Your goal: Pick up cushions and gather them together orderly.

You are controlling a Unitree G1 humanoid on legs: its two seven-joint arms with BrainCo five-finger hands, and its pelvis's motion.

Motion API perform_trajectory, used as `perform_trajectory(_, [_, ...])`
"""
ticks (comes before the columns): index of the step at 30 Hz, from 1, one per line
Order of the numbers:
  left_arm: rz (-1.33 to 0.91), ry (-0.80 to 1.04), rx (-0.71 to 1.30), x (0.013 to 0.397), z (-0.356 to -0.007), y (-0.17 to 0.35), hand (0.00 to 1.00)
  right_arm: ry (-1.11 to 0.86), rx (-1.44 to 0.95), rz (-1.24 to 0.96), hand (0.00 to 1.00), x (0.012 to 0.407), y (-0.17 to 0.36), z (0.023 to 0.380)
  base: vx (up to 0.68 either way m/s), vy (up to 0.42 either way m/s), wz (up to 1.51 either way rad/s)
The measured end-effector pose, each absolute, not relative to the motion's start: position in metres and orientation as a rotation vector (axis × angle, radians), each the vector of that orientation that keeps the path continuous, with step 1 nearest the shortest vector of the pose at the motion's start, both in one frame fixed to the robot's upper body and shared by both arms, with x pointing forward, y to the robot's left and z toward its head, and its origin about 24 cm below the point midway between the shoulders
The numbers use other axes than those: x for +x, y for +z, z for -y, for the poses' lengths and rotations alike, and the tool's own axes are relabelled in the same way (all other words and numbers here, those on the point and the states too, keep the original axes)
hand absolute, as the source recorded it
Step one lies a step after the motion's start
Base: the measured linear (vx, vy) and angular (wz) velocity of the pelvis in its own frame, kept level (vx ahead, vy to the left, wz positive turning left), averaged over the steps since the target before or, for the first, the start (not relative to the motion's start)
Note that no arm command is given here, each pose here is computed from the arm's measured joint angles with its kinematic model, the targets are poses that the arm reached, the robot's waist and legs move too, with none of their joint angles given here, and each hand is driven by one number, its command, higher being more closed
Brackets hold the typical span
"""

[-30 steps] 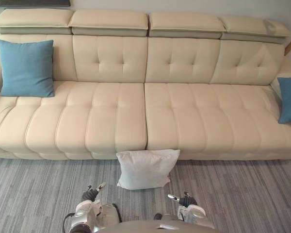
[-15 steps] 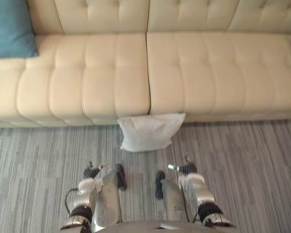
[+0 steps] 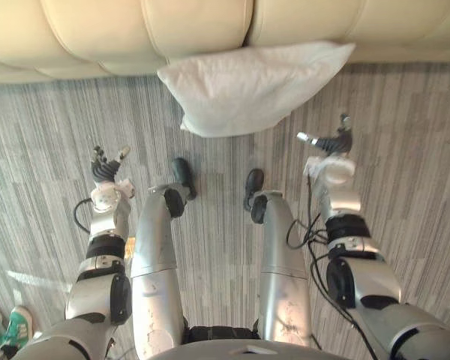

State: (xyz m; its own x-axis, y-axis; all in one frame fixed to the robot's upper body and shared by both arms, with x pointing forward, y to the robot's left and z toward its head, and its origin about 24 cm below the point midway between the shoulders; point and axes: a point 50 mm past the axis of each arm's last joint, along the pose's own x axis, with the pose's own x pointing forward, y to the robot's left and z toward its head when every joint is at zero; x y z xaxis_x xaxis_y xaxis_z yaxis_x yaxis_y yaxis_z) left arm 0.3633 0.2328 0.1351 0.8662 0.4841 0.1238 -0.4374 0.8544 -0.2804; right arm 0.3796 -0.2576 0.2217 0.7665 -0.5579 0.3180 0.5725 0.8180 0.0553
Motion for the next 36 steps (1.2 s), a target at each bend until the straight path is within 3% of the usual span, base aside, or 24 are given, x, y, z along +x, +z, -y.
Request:
perform_trajectory(9, [0.376,0.359,-0.191,0.377,-0.183,0.194,0.0,-0.494,-0.083,0.664,0.0,0.374,0.317,0.195,-0.04,0.014,0.03])
perform_trajectory(10, [0.389,0.344,-0.196,0.378,-0.175,0.2,0.0,-0.488,-0.077,0.676,1.0,0.374,0.321,0.191,-0.03,0.025,0.03])
perform_trajectory(12, [0.426,0.296,-0.2,0.381,-0.152,0.216,0.0,-0.498,-0.055,0.69,1.0,0.374,0.326,0.175,-0.03,0.033,0.02])
perform_trajectory(13, [0.433,0.286,-0.199,0.381,-0.148,0.219,1.0,-0.498,-0.053,0.692,1.0,0.374,0.327,0.173,0.0,0.0,0.0])
perform_trajectory(19, [0.548,0.191,-0.185,0.376,-0.106,0.256,1.0,-0.476,-0.068,0.722,1.0,0.373,0.335,0.144,-0.02,0.017,-0.02])
perform_trajectory(27, [0.588,0.315,-0.167,0.374,-0.13,0.272,1.0,-0.432,-0.032,0.787,1.0,0.362,0.345,0.133,-0.03,-0.017,0.03])
perform_trajectory(36, [0.643,0.317,-0.191,0.36,-0.131,0.274,1.0,-0.3,0.045,0.827,1.0,0.344,0.324,0.121,-0.02,-0.023,-0.02])
